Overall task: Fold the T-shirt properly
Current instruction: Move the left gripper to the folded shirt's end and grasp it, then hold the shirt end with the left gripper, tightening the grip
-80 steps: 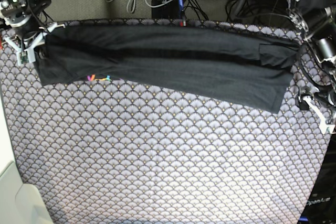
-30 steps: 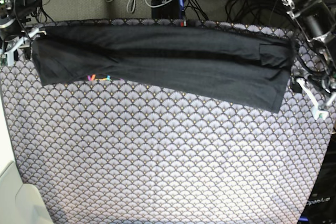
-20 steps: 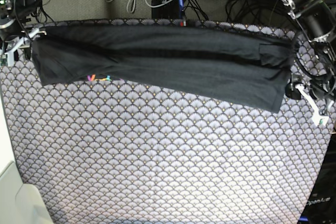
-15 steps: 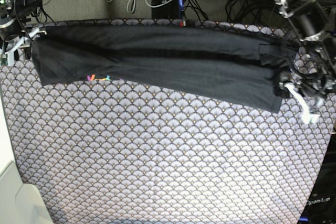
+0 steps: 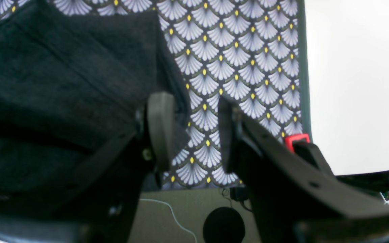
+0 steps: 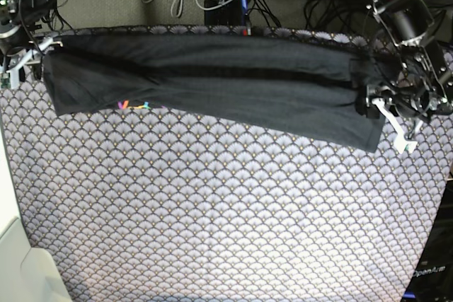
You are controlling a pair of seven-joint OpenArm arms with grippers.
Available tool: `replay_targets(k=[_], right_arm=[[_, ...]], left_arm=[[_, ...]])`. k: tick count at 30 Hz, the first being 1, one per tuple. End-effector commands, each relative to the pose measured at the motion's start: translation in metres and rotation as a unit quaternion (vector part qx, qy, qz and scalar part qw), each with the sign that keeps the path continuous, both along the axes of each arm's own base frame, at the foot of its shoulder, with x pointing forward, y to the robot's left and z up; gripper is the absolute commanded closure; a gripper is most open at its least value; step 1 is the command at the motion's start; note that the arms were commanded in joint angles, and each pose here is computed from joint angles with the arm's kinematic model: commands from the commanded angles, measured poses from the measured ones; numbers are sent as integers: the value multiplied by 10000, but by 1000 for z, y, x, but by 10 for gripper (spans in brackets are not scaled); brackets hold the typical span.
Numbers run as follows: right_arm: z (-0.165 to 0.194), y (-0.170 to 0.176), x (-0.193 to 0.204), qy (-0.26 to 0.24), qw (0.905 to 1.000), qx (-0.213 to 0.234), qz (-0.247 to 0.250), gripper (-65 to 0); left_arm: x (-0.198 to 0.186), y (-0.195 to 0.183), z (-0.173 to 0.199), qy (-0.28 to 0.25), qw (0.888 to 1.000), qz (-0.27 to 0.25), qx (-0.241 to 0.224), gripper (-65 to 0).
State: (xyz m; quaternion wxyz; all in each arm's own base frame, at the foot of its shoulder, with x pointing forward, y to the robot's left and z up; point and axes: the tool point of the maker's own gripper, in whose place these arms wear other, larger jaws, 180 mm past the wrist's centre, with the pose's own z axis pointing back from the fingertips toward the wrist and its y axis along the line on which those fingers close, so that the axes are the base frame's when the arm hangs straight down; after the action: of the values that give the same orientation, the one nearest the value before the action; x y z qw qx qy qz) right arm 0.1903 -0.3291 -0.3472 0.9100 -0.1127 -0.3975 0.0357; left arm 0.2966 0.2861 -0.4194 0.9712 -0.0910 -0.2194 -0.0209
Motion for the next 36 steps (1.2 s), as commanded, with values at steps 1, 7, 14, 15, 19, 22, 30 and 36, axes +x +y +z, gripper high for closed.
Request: replay_targets(k=[1,7,14,15,19,22,30,36], right_arm=[[11,-1,7,-197,9997,-81,82,-229],[9,3,8,-174,9997,-57,138,-229],[10,3,9,-189,9997,-57,138,-229],[10,3,9,-197,9997,-57,138,-229],[10,3,9,-197,9997,-57,138,-229],[10,3,9,-197,9997,-57,138,-229],[10,3,10,-212,9997,-57,137,-229],[10,3,10,-212,9997,-57,137,-229]], left_arm=[[5,6,6,-72,10000,7,53,-547],[-6,11,-8,243,9996,32,165,-547],[-13,4,-27,500,9987,-18,57,-547],[-14,1,-30,570,9983,-83,47,-547],[-18,-6,-36,706,9971,-279,70,-547],[-21,-6,-38,766,9966,-280,83,-547],[-38,13,-39,1058,9935,-278,298,-543],[-56,26,-40,1353,9893,-289,471,-543]])
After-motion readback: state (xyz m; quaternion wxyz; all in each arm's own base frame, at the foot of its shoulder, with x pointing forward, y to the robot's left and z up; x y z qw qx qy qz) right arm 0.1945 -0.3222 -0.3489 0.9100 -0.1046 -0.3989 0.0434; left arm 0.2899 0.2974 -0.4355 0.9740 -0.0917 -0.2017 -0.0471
